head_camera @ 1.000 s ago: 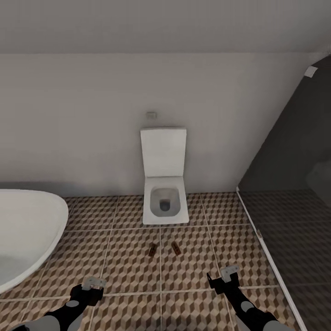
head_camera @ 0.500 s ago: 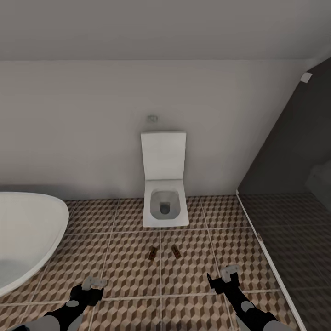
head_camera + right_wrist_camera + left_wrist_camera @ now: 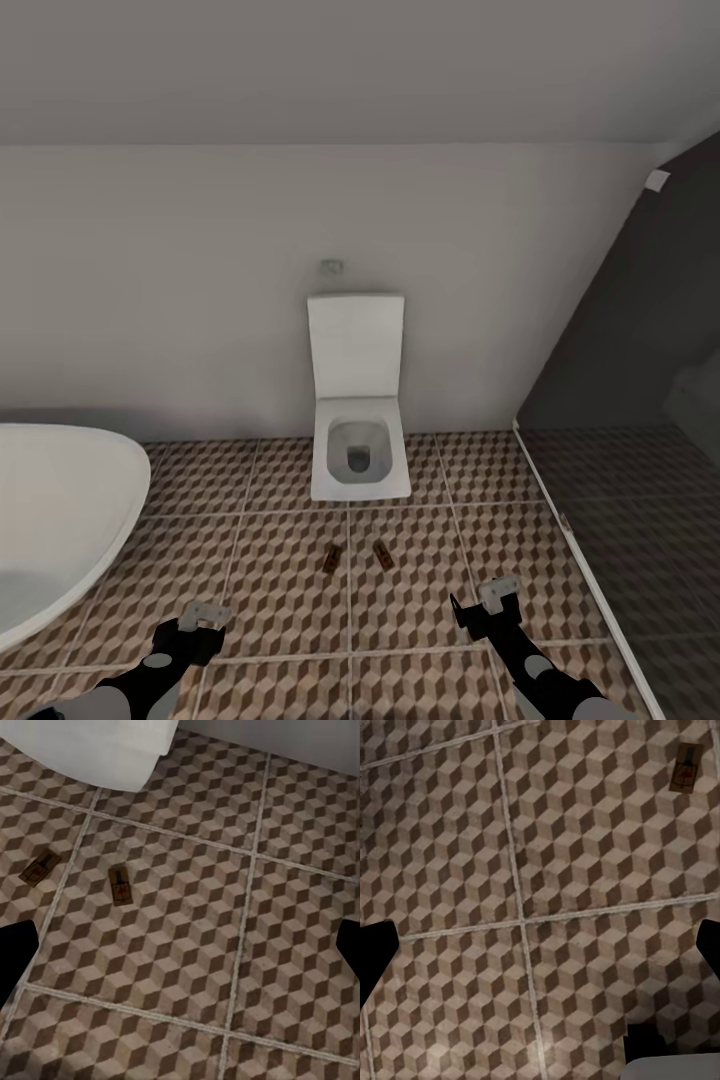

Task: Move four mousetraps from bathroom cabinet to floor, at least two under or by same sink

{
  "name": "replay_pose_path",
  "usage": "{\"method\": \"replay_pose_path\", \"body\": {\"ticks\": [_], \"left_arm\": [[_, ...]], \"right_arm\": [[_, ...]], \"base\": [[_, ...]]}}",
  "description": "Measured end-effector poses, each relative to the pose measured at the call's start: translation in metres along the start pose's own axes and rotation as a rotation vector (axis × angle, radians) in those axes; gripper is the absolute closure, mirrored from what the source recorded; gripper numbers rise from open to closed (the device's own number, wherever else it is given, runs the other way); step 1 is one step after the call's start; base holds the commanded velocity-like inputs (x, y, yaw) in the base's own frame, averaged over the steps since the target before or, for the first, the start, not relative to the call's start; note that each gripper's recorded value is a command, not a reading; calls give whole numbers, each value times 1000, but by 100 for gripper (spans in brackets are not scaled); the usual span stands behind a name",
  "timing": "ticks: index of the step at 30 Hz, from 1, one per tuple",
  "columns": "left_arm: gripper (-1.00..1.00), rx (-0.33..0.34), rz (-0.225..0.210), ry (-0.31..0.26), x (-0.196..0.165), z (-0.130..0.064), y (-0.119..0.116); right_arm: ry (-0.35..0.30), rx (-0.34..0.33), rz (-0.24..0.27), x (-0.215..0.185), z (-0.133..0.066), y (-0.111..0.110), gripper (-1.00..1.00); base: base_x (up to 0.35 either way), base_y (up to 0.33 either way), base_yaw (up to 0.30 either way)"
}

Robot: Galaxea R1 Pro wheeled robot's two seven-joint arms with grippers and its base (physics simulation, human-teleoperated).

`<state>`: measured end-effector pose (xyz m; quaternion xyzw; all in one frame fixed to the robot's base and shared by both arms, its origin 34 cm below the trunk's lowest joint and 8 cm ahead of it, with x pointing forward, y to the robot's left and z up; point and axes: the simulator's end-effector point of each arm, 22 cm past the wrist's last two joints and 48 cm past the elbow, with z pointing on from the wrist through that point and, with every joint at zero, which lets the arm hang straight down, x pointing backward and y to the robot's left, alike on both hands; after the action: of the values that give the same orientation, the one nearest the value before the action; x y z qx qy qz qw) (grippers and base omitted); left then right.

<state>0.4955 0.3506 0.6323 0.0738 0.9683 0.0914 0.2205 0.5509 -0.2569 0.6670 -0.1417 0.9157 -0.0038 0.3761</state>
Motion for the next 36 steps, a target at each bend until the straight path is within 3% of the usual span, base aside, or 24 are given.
{"method": "replay_pose_path", "body": {"ticks": [36], "left_arm": [[-100, -11, -9, -55, -28, -11, 7]], "right_arm": [[-54, 14, -5, -30, -6, -7, -100]], "base": [[0, 0, 0]]}}
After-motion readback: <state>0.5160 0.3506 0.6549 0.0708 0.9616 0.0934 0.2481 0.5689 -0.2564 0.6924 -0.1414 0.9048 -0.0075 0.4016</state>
